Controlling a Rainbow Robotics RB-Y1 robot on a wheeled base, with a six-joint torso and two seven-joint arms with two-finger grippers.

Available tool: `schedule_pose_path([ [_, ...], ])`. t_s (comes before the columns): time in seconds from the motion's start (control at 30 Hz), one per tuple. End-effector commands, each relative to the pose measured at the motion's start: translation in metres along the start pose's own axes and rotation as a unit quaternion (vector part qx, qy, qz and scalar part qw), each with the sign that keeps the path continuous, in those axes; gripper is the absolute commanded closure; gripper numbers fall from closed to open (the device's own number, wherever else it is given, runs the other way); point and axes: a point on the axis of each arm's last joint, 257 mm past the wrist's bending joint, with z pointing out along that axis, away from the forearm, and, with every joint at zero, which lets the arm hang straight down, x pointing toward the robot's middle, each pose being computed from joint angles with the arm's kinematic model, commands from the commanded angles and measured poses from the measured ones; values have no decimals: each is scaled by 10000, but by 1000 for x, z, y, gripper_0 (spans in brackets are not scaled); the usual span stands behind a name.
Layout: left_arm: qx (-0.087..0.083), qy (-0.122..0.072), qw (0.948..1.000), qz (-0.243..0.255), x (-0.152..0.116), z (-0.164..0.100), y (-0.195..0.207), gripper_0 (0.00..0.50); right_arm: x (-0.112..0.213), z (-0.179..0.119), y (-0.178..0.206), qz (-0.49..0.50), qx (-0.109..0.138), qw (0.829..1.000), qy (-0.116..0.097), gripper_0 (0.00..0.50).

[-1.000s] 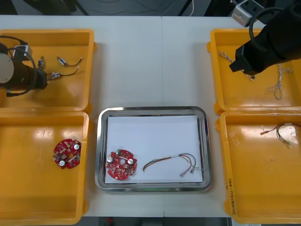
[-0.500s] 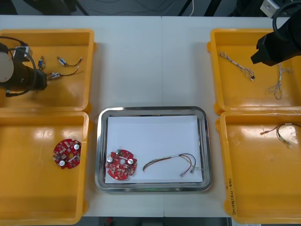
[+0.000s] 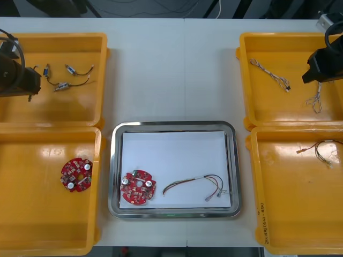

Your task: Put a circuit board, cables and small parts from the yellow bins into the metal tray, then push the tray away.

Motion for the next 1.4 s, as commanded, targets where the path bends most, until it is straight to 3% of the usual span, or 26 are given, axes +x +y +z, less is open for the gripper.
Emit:
schedule_pose_path([
  [0.03,83,-255,9989,380,-26,-37,-15,500,-11,-22,-38,638,249,9975,-195,0],
  [0.17,-22,-152,9987,492,-21,-51,-19,500,-3,-17,-53,957,249,9951,-75,0],
  [0.37,-70,6,9989,453,-9,-70,-35,500,-7,-13,-68,1204,306,9922,-65,0],
  [0.6,53,43,9996,279,6,-87,-75,500,-20,-9,-76,1489,225,9886,-56,0],
  [0.9,242,65,9997,80,26,-101,-128,500,-38,-7,-90,1600,324,9862,-269,0],
  [1.07,461,-137,9988,38,28,-104,-163,500,-41,-3,-104,1706,433,9837,-380,0],
  [1.17,440,-246,9987,94,31,-103,-179,500,-45,1,-109,1788,435,9822,-385,0],
  [1.4,344,-247,9990,121,45,-90,-210,500,-52,9,-117,1944,416,9794,-365,0],
])
